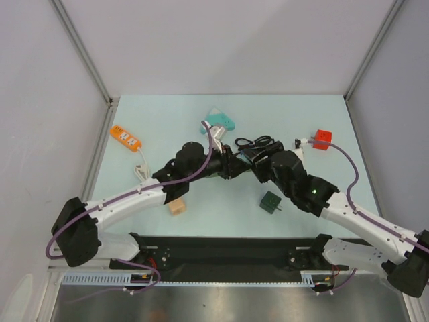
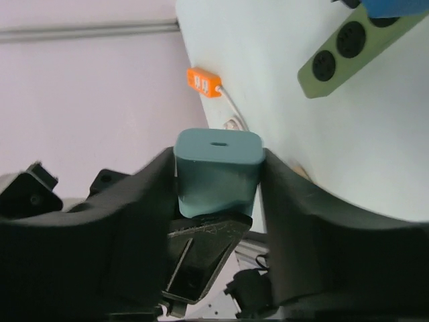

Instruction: Insert the plug

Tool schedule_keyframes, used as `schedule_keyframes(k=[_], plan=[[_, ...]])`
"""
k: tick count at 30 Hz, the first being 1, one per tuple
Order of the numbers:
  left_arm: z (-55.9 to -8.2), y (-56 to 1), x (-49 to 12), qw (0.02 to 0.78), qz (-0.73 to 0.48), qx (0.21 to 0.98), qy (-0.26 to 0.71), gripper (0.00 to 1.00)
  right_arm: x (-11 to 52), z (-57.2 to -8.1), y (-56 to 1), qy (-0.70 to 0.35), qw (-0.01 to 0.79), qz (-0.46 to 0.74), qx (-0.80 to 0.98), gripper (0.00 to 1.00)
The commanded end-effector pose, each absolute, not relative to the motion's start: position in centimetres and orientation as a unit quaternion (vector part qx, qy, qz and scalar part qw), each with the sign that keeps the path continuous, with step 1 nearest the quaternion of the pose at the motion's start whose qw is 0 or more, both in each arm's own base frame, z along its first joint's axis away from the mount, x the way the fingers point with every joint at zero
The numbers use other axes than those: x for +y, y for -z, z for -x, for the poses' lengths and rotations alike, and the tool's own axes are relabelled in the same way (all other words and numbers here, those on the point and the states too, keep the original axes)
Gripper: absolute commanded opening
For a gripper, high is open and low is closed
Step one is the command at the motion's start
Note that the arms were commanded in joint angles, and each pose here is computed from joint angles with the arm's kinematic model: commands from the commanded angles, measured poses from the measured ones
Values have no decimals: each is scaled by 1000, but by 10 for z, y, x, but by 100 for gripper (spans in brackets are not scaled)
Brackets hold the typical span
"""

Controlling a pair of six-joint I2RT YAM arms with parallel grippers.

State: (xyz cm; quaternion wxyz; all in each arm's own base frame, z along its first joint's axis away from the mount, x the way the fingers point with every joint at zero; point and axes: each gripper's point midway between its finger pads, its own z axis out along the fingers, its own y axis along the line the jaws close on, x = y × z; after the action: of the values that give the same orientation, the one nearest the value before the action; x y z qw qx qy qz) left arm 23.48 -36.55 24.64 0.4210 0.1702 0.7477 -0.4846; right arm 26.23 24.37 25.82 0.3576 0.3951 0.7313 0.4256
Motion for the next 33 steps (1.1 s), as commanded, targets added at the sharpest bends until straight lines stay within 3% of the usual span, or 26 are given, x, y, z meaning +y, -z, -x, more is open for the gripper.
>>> schedule_keyframes(k=[1, 2, 4, 7, 8, 12, 17, 20, 22, 33], plan=[[-215, -296, -364, 431, -181, 698, 543, 0, 247, -253, -318, -489, 422, -297, 703, 64], [-211, -303, -361, 434, -184, 692, 546, 0, 244, -251, -318, -486, 429, -287, 706, 71], [-205, -308, -358, 433, -190, 686, 553, 0, 238, -245, -321, -483, 441, -260, 710, 75], [-196, -320, -355, 430, -196, 674, 568, 0, 234, -236, -318, -479, 445, -231, 721, 91], [-193, -323, -355, 425, -199, 672, 573, 0, 232, -234, -314, -471, 445, -223, 728, 93], [-170, -330, -354, 392, -243, 656, 597, 0, 225, -217, -322, -463, 472, -126, 740, 91], [-125, -332, -341, 324, -310, 626, 638, 0, 209, -190, -375, -464, 532, 44, 707, 84], [-106, -334, -335, 290, -340, 611, 653, 0, 221, -163, -401, -503, 508, 162, 681, 85], [-101, -338, -333, 288, -348, 602, 659, 0, 238, -140, -398, -551, 437, 242, 669, 85], [-84, -354, -327, 277, -372, 563, 683, 0, 244, -113, -385, -576, 390, 310, 648, 81]])
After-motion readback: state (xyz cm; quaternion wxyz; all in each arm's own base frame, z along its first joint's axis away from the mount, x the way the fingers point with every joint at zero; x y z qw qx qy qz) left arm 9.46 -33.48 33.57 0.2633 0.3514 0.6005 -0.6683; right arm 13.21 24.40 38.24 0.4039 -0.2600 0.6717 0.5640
